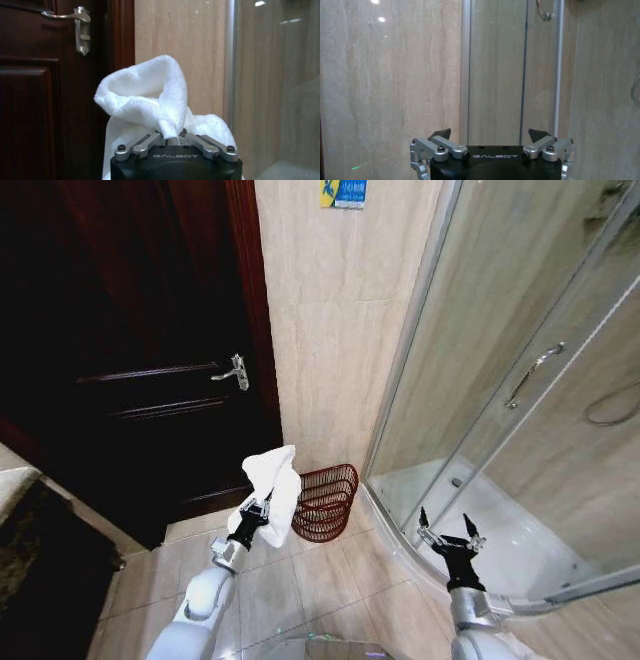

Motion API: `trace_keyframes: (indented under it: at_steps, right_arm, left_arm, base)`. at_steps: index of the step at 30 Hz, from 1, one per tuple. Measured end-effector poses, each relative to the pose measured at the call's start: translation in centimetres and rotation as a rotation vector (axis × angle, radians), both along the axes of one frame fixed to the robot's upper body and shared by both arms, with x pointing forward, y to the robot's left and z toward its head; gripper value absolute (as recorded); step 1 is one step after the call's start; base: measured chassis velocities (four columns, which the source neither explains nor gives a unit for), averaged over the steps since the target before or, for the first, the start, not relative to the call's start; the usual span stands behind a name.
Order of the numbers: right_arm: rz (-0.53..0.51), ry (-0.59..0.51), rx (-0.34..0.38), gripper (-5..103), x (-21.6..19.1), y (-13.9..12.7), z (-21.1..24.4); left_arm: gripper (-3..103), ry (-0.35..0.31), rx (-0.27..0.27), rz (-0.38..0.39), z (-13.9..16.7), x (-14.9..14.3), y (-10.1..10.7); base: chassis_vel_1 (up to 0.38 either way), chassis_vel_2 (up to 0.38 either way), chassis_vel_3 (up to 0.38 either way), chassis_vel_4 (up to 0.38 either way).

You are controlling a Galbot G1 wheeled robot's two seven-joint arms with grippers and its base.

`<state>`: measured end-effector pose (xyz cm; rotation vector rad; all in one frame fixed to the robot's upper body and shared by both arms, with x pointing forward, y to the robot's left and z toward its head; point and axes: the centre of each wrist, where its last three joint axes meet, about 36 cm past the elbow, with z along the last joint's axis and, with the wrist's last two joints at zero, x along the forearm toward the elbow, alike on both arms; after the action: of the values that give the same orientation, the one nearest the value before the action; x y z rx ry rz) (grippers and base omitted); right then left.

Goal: Discard the used towel into the hamper.

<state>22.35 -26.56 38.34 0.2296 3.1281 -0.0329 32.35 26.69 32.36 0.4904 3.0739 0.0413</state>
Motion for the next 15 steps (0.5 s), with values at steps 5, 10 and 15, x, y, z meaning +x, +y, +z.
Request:
trace_keyframes:
  at_steps: [5,10,15]
  right_arm:
    - [0.006,0.001,0.007,100,0.1,0.5,-0.1]
    - [0.009,0.020,0.003,100,0.1,0.6,-0.3]
    - [0.012,0.021,-0.001,100,0.2,0.6,-0.2]
  left_arm:
    - [8,-0.007,0.002,-0.011,-0.3,0.5,0.1]
    - [8,-0.011,-0.004,-0.006,-0.4,0.8,0.0]
    - [8,-0.015,-0.006,-0.004,-0.5,1.0,0.0]
  base:
    - [0.000,0.000,0.000,0.000]
    - [0.000,0.000,0.000,0.000]
    - [0.000,0.000,0.000,0.000]
